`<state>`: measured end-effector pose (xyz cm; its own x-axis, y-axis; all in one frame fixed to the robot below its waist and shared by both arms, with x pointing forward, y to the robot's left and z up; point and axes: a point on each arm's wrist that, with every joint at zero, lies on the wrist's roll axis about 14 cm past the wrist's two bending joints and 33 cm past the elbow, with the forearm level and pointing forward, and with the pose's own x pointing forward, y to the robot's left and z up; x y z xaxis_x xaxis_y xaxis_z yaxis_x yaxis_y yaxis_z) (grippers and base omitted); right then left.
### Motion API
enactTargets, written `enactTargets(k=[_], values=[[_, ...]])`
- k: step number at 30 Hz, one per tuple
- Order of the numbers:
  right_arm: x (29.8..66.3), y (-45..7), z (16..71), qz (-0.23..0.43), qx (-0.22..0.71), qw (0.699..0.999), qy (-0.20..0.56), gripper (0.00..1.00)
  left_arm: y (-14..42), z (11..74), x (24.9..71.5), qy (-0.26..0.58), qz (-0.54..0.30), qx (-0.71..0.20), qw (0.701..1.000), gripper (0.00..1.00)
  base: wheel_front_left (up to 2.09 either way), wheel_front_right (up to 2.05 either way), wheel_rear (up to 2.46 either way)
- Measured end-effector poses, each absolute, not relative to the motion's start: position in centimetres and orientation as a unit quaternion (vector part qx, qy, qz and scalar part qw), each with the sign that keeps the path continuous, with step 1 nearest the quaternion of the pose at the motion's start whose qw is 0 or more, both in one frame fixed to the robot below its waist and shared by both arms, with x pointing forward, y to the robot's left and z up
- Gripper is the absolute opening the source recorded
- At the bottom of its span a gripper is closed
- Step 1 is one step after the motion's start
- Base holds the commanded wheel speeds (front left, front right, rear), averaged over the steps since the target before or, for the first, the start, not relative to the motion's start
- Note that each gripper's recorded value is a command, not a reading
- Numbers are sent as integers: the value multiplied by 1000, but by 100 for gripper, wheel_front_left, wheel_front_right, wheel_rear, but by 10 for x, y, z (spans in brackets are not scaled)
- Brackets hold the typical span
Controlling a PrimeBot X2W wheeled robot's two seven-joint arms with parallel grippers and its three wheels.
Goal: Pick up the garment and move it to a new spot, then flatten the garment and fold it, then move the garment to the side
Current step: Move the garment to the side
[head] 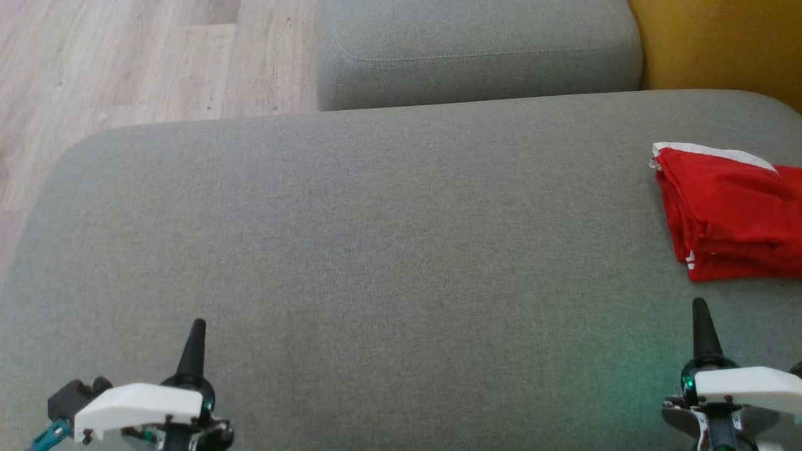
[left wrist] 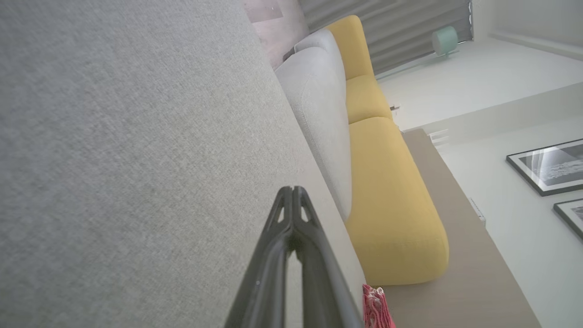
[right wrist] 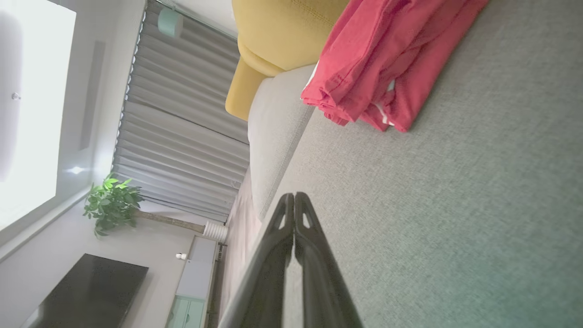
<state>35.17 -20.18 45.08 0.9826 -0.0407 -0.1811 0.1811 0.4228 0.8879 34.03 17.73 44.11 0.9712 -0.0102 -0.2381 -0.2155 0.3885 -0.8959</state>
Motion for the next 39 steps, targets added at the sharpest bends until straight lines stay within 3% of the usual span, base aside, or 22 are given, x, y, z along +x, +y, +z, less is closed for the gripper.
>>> enactTargets(k=[35,39], values=[[370,-207,471,-51,705,707,29,0,188,475,373,45,27,-704,708,0,0,0,0],[373,-207,476,-45,709,703,24,0,188,475,373,43,28,-709,703,0,0,0,0]])
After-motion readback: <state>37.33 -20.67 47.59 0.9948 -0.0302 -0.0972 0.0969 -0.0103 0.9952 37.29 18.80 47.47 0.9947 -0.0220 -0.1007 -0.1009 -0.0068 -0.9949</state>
